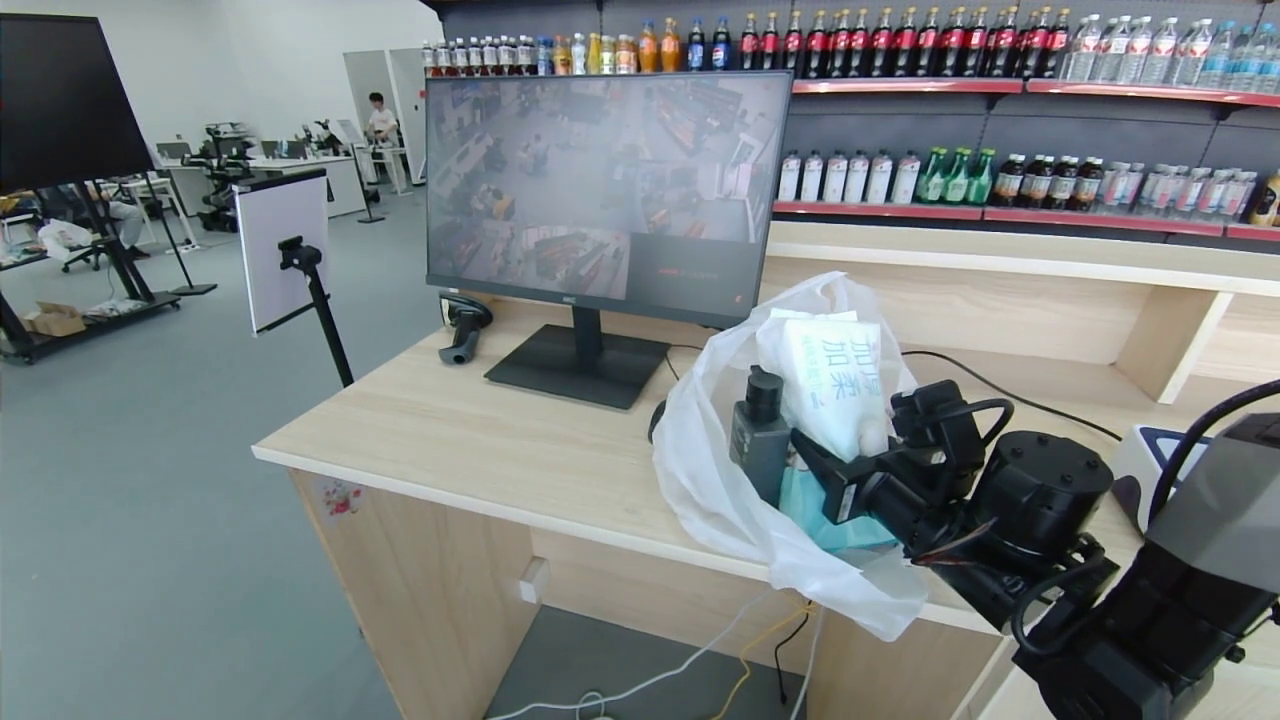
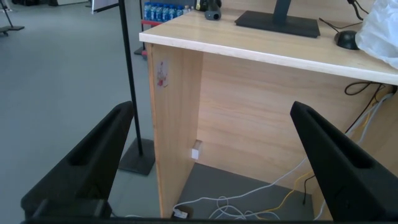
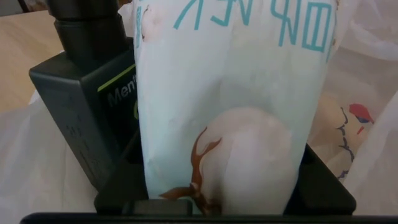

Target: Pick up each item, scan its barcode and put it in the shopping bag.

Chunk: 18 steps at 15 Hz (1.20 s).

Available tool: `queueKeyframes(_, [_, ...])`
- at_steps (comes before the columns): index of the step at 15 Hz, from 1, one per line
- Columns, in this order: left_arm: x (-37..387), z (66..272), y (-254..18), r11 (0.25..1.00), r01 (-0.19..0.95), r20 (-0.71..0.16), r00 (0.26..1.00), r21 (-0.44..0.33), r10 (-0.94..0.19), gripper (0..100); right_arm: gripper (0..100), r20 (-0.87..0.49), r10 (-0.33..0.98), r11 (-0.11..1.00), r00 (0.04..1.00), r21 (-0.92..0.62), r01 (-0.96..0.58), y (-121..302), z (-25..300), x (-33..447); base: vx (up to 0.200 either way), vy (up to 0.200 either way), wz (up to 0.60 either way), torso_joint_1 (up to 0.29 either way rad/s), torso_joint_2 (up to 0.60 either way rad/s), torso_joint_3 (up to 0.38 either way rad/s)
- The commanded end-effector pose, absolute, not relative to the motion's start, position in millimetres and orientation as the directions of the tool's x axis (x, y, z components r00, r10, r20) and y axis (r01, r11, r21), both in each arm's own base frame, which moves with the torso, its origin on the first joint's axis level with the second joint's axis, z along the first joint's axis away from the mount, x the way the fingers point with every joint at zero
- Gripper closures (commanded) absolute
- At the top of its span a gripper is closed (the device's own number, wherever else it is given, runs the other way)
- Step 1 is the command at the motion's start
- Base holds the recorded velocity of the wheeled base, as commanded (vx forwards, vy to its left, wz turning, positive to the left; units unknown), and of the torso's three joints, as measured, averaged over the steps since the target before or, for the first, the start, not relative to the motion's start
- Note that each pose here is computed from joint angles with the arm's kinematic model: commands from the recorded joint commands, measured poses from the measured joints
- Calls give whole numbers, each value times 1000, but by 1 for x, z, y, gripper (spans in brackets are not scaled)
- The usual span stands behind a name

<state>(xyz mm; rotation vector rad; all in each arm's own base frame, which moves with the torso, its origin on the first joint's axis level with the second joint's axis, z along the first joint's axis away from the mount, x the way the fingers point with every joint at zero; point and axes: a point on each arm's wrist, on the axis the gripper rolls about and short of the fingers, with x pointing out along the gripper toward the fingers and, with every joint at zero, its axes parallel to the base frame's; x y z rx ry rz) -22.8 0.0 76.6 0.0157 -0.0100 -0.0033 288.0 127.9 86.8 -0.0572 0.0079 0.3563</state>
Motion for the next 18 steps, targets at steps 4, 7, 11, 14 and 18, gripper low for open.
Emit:
queueKeyframes(4, [-23,77,0,1000,3,11,1000,15,-3,0,100,-47,335,940,941,-58,-337,126,76,294,0,0,0,0,0,0])
queueKeyframes(7, [-23,77,0,1000,3,11,1000,15,-3,0,0,-52,335,939,941,-59,-338,127,74,295,0,0,0,0,0,0])
queueKeyframes(11, [-23,77,0,1000,3,11,1000,15,-3,0,0,-49,332,941,942,-59,-335,126,75,296,0,0,0,0,0,0])
queueKeyframes(14, [-23,77,0,1000,3,11,1000,15,-3,0,0,9,314,948,949,-55,-313,123,87,306,0,0,0,0,0,0])
queueKeyframes(18, [-23,76,0,1000,3,9,1000,15,-3,0,0,34,308,951,951,-53,-306,121,95,304,0,0,0,0,0,0])
